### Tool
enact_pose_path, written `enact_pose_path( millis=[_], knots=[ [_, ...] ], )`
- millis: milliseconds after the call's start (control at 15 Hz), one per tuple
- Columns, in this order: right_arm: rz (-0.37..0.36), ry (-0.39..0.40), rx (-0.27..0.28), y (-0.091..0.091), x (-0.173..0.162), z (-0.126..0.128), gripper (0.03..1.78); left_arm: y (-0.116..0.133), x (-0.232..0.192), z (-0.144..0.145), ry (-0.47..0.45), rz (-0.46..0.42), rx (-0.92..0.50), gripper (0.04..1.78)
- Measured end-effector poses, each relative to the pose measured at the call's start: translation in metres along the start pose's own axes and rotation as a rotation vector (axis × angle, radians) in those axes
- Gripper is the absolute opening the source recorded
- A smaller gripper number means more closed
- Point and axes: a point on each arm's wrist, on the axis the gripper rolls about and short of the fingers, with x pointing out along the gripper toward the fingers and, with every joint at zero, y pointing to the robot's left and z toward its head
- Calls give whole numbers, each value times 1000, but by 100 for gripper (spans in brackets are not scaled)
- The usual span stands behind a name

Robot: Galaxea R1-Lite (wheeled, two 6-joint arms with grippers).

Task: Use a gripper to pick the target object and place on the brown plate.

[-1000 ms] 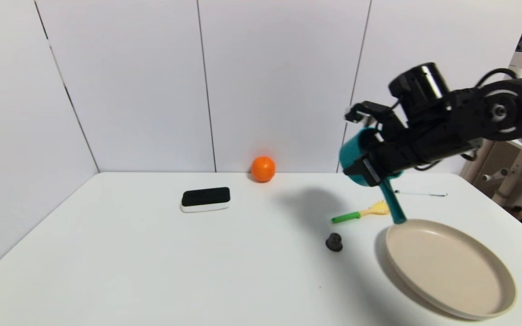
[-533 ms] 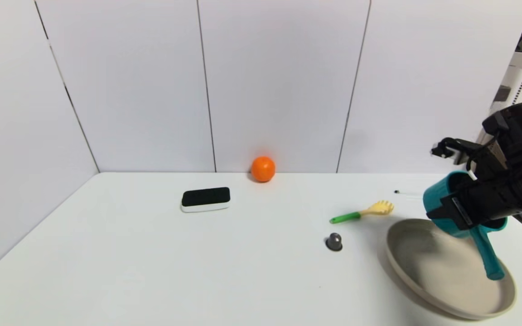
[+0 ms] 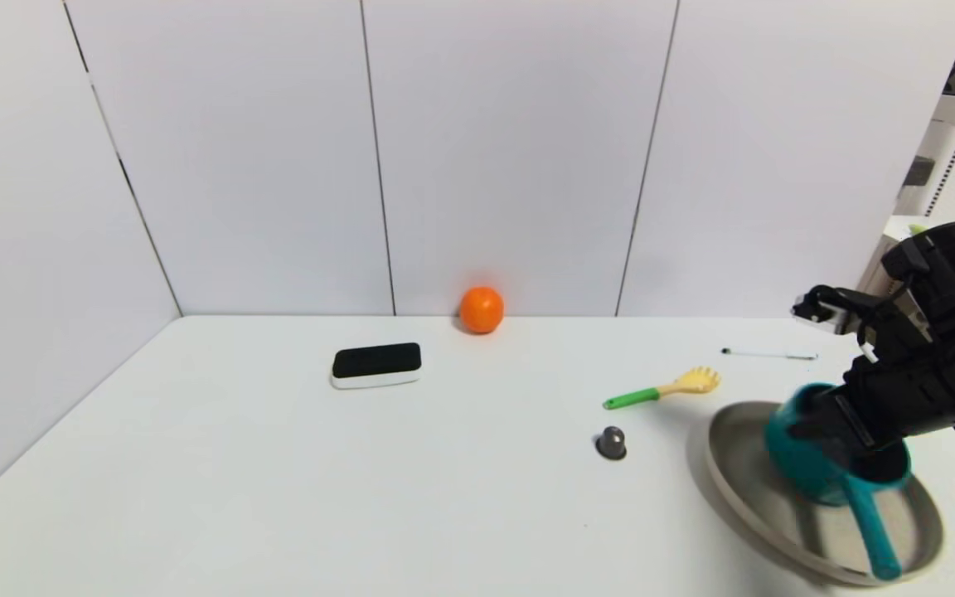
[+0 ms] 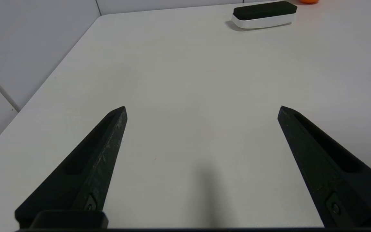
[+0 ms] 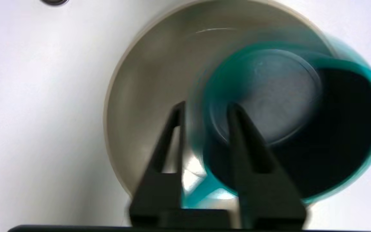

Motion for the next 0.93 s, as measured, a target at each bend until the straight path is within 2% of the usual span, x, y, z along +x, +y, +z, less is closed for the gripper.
enact_pose_path(
  millis=[200,467,733,933],
  knots=[
    [3,11,0,2,-1,-6,92,0,0,0,0,0,0,169],
    [-15,-24,-1,5,-15,-11,124,0,0,0,0,0,0,169],
    [-76,-148,15,12,-56,-23,143,0,0,0,0,0,0,169],
    [-122,-276,80,32,-95,-54,152,0,0,0,0,0,0,169]
  ],
)
